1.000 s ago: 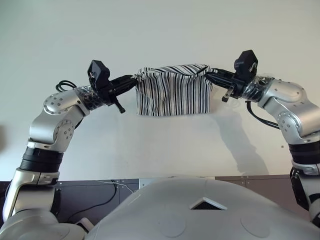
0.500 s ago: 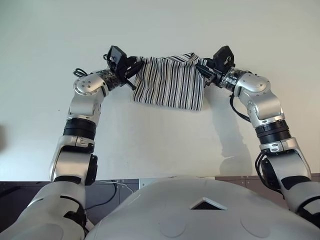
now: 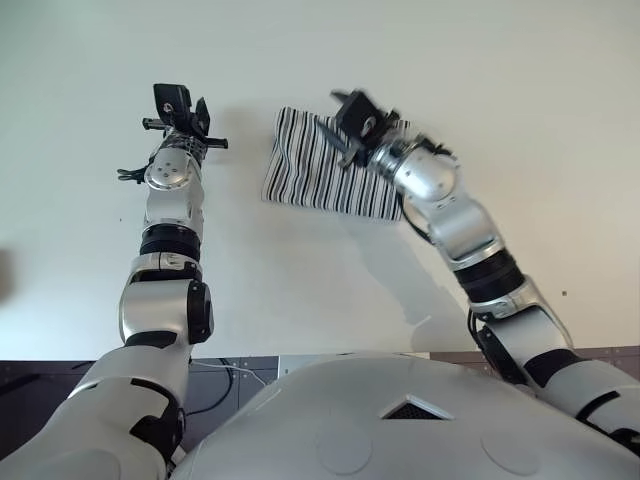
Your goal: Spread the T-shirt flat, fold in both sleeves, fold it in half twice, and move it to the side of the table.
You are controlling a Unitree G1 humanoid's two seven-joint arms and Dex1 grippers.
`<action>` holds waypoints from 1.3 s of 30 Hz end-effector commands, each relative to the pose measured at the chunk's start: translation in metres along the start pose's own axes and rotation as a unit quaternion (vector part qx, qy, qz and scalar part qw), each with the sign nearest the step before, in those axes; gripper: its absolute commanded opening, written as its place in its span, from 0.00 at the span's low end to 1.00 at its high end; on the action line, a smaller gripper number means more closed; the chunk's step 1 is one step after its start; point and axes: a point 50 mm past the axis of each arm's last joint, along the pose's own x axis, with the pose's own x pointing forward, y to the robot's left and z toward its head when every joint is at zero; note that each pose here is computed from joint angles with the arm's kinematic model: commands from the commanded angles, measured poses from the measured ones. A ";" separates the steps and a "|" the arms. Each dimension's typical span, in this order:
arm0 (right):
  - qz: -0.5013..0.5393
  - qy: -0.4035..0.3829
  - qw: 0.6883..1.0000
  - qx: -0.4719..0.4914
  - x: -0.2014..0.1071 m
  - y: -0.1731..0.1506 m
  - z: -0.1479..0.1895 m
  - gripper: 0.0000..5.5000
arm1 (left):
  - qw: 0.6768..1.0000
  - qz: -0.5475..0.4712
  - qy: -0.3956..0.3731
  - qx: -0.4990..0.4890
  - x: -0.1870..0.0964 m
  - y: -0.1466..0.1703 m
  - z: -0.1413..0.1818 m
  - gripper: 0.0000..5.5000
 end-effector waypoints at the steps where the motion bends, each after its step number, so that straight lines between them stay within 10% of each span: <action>1: -0.025 0.114 0.991 0.067 0.004 -0.007 -0.037 0.36 | 0.996 0.018 -0.022 -0.089 -0.006 -0.031 0.002 0.22; 9: -0.167 0.222 0.922 0.270 -0.007 -0.039 -0.082 0.36 | 0.992 0.030 -0.056 -0.110 -0.006 -0.035 0.023 0.22; 14: -0.533 0.218 0.712 0.402 -0.089 -0.136 -0.131 0.36 | 0.988 0.051 -0.075 -0.122 -0.008 -0.034 0.031 0.22; 17: -0.579 0.217 0.668 0.415 -0.121 -0.159 -0.145 0.36 | 0.986 0.051 -0.081 -0.133 -0.009 -0.039 0.033 0.22; 28: -0.565 0.065 0.781 0.258 -0.098 -0.197 -0.085 0.36 | 0.974 -0.007 -0.148 -0.173 -0.019 -0.086 0.078 0.22; 39: -0.387 -0.168 0.901 0.105 -0.003 -0.103 0.066 0.37 | 0.952 -0.166 -0.246 -0.077 -0.055 -0.171 0.132 0.35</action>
